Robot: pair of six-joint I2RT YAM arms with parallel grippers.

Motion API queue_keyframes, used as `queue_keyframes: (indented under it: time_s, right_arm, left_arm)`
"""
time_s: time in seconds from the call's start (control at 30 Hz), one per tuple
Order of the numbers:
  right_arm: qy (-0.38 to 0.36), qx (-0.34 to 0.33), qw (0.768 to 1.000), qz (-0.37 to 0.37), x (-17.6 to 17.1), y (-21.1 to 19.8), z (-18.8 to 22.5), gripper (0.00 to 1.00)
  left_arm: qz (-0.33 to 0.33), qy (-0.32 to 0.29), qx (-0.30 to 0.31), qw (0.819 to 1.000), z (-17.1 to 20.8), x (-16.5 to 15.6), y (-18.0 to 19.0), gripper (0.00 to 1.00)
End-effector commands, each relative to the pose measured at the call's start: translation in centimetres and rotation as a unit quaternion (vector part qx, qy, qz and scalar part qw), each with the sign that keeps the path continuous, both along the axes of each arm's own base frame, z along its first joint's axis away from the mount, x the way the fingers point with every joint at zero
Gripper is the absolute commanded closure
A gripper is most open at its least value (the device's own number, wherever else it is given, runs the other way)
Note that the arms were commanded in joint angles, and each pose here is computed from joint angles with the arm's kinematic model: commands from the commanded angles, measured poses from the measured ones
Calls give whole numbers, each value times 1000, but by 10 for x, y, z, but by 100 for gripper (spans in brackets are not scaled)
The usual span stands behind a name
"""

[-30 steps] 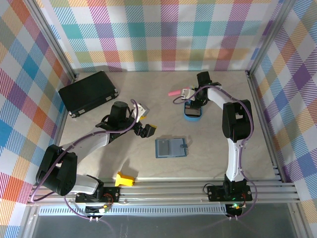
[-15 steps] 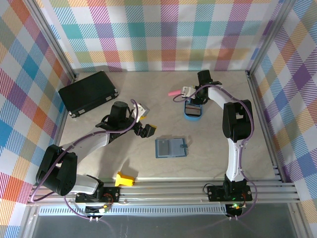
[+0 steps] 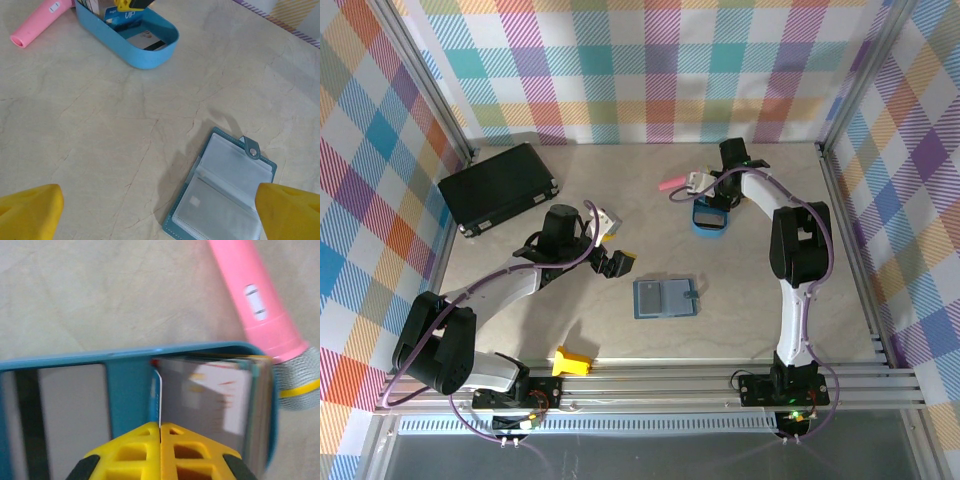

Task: Put the credit cards into the card holder

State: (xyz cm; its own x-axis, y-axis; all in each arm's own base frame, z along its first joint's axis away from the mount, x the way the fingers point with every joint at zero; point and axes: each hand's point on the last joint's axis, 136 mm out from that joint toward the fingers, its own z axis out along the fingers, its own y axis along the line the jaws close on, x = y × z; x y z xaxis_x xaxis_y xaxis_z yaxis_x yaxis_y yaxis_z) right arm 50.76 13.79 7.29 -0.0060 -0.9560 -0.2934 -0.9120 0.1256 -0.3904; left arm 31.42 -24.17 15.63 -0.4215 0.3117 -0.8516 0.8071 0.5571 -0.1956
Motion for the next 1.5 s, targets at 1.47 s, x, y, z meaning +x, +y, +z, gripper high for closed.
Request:
queue_keyframes:
  time_s: [1.47]
  right_arm:
    - [406,628,589,-308,-175,68,274,100]
  left_arm:
    - [248,228,-424,841,167,31,14,13]
